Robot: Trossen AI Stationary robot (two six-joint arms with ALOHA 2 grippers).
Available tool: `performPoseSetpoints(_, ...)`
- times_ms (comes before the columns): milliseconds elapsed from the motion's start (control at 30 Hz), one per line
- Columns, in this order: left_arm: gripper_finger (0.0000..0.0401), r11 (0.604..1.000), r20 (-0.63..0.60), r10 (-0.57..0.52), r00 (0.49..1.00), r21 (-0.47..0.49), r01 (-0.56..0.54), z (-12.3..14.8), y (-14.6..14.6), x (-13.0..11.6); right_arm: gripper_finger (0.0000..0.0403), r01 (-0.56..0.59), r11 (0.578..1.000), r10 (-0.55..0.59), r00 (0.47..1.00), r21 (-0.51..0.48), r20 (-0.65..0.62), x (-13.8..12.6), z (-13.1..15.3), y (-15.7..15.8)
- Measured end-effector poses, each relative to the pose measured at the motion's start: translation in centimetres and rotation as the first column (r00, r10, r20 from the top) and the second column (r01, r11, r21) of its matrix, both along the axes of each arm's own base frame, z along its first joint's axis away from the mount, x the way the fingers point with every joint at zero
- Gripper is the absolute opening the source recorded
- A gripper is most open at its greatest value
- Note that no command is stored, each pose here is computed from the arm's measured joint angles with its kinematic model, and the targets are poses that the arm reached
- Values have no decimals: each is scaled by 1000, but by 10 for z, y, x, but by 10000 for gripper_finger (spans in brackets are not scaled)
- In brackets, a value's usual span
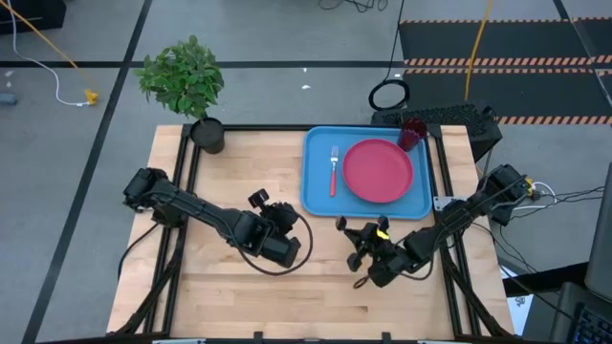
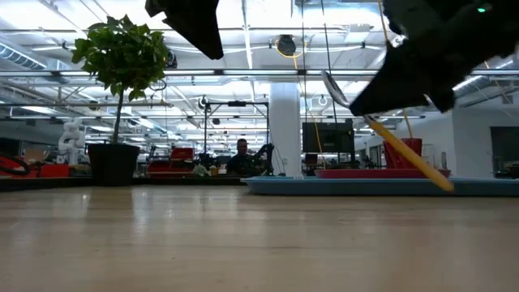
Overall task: Pick and place plate/cup/fork/spoon on tray
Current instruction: Put the yellow spoon on the blue tray to the left of the pink fork
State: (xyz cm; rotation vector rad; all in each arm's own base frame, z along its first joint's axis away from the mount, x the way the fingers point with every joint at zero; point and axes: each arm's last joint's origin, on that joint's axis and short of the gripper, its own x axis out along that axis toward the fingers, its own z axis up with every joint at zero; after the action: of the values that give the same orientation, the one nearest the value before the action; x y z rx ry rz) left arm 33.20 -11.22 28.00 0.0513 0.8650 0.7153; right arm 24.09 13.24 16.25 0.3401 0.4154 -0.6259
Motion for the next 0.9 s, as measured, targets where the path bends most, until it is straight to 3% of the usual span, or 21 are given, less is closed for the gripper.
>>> performPoseSetpoints(333, 83, 1000, -26, -17, 1000, -22, 16, -1, 2, 1, 8, -11, 979, 19, 999, -202, 39, 31, 18, -26)
performPoseSetpoints(500, 121, 1000, -38, -25, 999, -1, 25, 0, 4, 2, 8, -17, 958, 33, 998, -287, 49, 43, 27, -39)
performPoseSetpoints(600, 151, 997, -42, -46, 998, 58, 48, -2, 6, 4, 8, -44, 947, 62, 997, -317, 48, 49, 32, -48)
performPoseSetpoints(700, 173, 990, -47, -90, 995, 106, 95, -13, 6, 7, 8, -63, 938, 84, 995, -341, 45, 55, 36, -58)
performPoseSetpoints(900, 186, 989, 6, -101, 995, 105, 100, -53, 9, 9, 8, -30, 938, 46, 998, -346, 38, 60, 37, -81)
